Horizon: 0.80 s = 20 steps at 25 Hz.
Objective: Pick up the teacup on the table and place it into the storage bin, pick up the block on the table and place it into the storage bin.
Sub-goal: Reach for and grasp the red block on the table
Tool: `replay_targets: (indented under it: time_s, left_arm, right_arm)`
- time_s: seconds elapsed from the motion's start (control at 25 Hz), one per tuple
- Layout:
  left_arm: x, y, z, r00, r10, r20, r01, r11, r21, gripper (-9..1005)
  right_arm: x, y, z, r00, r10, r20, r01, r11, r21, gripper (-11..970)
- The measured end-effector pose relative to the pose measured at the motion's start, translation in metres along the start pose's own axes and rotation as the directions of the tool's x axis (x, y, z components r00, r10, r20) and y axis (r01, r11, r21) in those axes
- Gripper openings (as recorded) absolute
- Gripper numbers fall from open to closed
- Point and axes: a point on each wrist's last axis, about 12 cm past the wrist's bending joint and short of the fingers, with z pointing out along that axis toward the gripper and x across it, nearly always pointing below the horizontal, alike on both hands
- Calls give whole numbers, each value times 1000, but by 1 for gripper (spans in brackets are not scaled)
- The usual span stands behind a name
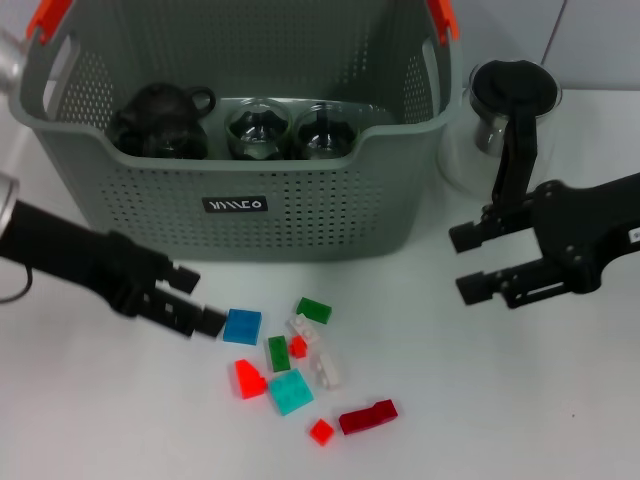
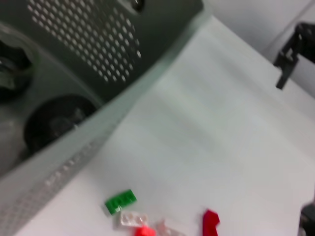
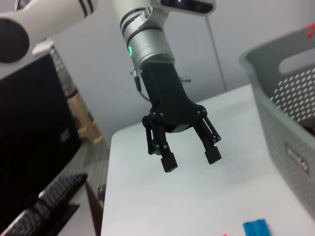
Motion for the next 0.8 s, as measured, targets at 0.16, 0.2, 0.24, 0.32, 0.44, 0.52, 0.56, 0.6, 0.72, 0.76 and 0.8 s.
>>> replay_targets:
  time_s: [0.16, 0.2, 0.24, 0.32, 0.44, 0.52, 0.56, 0.6, 0.72, 0.76, 0.8]
  left_arm:
    - [13, -2, 8, 997, 69, -44, -67, 997, 37, 890]
    - [15, -3, 10, 995, 84, -54, -81, 995, 52, 890]
    - [17, -4, 11, 993, 96, -67, -92, 994, 66, 890]
    - [21, -6, 15, 989, 115, -95, -108, 991, 84, 890]
    - [26, -9, 21, 983, 140, -118, -128, 986, 108, 890]
    - [28, -10, 25, 981, 148, -124, -134, 984, 117, 890]
    - [29, -10, 26, 981, 149, -125, -134, 984, 121, 890]
    - [30, -10, 28, 981, 150, -126, -134, 983, 124, 890]
    - [32, -11, 30, 982, 149, -115, -134, 982, 132, 890]
    - [33, -11, 31, 984, 150, -98, -136, 981, 136, 890]
    - [33, -12, 31, 985, 153, -77, -142, 980, 142, 890]
  right_arm:
    - [-10, -3, 14, 996, -31, -80, 29, 999, -26, 699]
    - [-13, -4, 17, 994, -41, -97, 38, 999, -28, 699]
    - [-16, -5, 22, 990, -54, -126, 51, 998, -34, 699]
    - [-22, -7, 30, 982, -80, -172, 73, 996, -44, 699]
    - [-31, -6, 43, 963, -127, -239, 113, 991, -73, 698]
    - [-35, -5, 49, 948, -154, -278, 137, 987, -82, 698]
    - [-36, -4, 52, 938, -167, -302, 148, 985, -85, 698]
    - [-38, -3, 55, 928, -181, -327, 161, 983, -88, 698]
    - [-42, 0, 61, 899, -216, -381, 192, 976, -101, 699]
    - [-43, 1, 62, 893, -226, -388, 201, 974, -106, 699]
    - [-44, 2, 62, 891, -234, -389, 208, 972, -110, 699]
